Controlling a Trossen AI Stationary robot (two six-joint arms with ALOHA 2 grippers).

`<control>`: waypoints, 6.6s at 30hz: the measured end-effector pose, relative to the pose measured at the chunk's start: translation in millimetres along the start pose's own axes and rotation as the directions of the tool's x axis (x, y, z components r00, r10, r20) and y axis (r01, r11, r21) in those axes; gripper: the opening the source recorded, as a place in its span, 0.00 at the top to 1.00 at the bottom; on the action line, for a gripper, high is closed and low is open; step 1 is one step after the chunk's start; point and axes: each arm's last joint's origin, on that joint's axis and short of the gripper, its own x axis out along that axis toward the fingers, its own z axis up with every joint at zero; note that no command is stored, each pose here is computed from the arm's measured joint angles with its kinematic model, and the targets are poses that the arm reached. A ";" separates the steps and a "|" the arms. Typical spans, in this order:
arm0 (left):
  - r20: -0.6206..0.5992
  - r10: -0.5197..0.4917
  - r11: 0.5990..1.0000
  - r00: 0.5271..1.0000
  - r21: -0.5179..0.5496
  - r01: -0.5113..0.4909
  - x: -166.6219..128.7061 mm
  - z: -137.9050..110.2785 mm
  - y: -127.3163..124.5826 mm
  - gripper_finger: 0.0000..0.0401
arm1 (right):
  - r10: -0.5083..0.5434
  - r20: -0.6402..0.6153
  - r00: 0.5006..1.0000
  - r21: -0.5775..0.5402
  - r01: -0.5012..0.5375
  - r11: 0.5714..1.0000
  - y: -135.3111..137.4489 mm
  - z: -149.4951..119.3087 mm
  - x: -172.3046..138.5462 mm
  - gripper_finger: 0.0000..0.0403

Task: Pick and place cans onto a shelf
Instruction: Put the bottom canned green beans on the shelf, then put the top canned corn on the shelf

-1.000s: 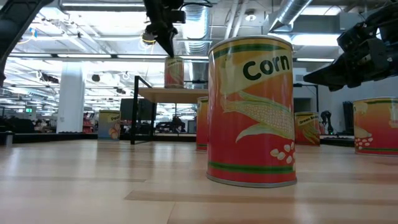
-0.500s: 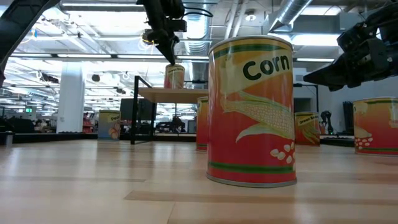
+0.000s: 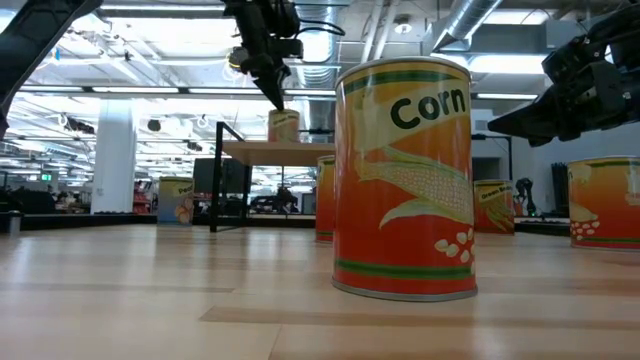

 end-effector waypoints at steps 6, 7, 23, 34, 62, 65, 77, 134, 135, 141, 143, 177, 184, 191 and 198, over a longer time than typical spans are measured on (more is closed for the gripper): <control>-0.005 0.005 1.000 1.000 0.003 -0.005 0.6 0.4 -0.1 1.00 | 0.000 0.000 1.000 0.000 0.000 1.000 0.0 0.0 0.0 0.93; -0.007 0.002 1.000 1.000 0.003 -0.002 0.6 0.2 -0.3 1.00 | 0.000 0.000 1.000 0.000 0.000 1.000 0.0 0.1 0.0 0.93; -0.059 0.026 0.999 0.998 -0.042 -0.028 0.5 -1.8 -0.7 0.96 | 0.000 0.000 1.000 0.000 0.000 1.000 0.0 0.1 0.0 0.93; -0.037 0.077 0.994 0.996 -0.081 -0.079 -12.6 1.7 3.4 0.82 | 0.000 0.000 1.000 0.000 0.000 1.000 0.0 0.0 0.0 0.93; 0.439 -0.036 0.998 0.898 -0.032 0.056 -53.4 -2.1 -116.5 1.00 | 0.000 0.000 1.000 0.000 0.000 1.000 0.0 0.1 0.0 0.93; 0.541 -0.013 0.999 0.841 -0.034 0.038 -44.3 -10.0 -143.8 1.00 | 0.000 -0.001 1.000 0.000 0.000 1.000 0.0 0.0 0.0 0.93; 0.850 0.043 0.981 0.525 -0.135 0.139 31.6 -55.5 -233.9 1.00 | 0.000 0.000 1.000 0.000 0.000 1.000 0.0 0.0 0.0 0.93; 0.921 0.138 0.966 0.365 -0.206 0.156 51.1 -83.4 -255.5 1.00 | -0.393 0.203 0.897 0.046 0.392 0.919 -17.5 80.4 0.6 0.99; 0.917 0.126 0.967 0.379 -0.199 0.160 52.3 -83.4 -257.5 1.00 | -0.375 0.175 0.910 0.024 0.377 0.926 -16.9 80.3 1.3 0.99; 0.898 0.048 0.983 0.437 -0.119 0.137 56.4 -81.8 -272.6 1.00 | -0.324 -0.073 0.943 0.012 0.325 0.946 -4.9 85.5 0.9 0.99; 0.905 0.035 0.977 0.424 -0.121 0.178 54.4 -80.1 -276.6 1.00 | -0.284 -0.143 0.948 0.032 0.291 0.956 2.8 90.9 -1.2 0.99; 0.887 0.069 0.975 0.457 -0.156 0.155 48.6 -74.2 -304.3 1.00 | -0.345 -0.908 0.236 -0.070 0.729 0.681 88.7 93.1 31.1 0.53; 0.874 0.114 0.968 0.473 -0.204 0.144 51.3 -76.0 -296.4 1.00 | -0.301 -0.924 0.236 0.029 0.828 0.559 69.4 94.4 50.0 0.58; 0.854 0.119 0.963 0.507 -0.224 0.152 55.3 -78.3 -293.6 1.00 | -0.250 -0.960 0.125 0.001 0.895 0.445 55.0 87.0 62.9 0.62; 0.846 0.112 0.963 0.521 -0.221 0.152 56.6 -79.0 -294.3 1.00 | -0.216 -0.976 -0.003 -0.080 0.934 0.349 54.8 74.2 72.9 0.57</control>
